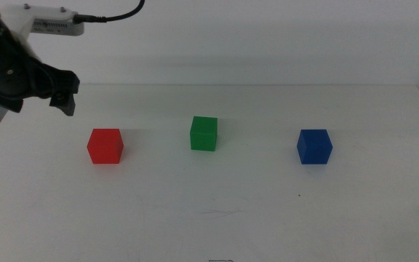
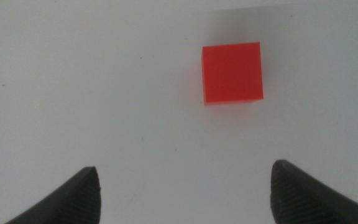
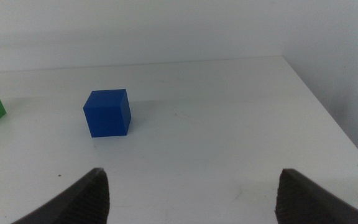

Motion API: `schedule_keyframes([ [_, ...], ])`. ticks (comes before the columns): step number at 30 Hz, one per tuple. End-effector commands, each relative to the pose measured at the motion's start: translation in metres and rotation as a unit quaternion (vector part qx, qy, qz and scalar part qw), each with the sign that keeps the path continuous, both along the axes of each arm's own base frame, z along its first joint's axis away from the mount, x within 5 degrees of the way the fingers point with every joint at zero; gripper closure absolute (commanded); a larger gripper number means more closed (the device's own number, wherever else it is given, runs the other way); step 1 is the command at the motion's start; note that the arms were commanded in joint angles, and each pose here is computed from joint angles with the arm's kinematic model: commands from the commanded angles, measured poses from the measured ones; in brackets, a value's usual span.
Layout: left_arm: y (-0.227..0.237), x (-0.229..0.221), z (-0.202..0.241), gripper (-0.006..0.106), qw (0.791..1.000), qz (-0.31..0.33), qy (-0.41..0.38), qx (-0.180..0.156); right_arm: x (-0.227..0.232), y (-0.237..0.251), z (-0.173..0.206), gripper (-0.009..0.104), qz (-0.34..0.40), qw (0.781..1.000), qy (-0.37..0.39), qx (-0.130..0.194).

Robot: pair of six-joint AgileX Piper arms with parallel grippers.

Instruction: Stack red cubes first, then green, then blue cubes in a specific spot.

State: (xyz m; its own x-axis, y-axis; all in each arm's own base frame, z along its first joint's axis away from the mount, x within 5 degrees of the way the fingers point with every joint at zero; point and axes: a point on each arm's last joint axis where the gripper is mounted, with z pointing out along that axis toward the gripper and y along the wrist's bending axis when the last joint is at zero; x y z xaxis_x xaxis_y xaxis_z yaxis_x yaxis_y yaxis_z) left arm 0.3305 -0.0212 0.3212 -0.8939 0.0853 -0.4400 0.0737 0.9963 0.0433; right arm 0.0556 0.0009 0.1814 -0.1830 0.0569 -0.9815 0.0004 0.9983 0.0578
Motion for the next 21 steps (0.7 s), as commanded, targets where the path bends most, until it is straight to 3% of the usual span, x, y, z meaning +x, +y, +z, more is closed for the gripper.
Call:
schedule_keyframes([
  [1, -0.003, 0.003, 0.022, 0.007, 0.999, 0.004, -0.042, -0.015, 0.001, -0.001, 0.012, 0.022, -0.004, 0.999, -0.041, -0.011],
  [5, -0.006, 0.01, 0.019, 0.007, 0.998, 0.004, -0.049, -0.03, 0.001, -0.001, 0.012, 0.022, -0.004, 0.999, -0.041, -0.011],
  [21, -0.025, 0.035, 0.024, 0.01, 0.999, -0.007, -0.032, -0.027, 0.001, -0.001, 0.012, 0.022, -0.004, 0.999, -0.041, -0.011],
])
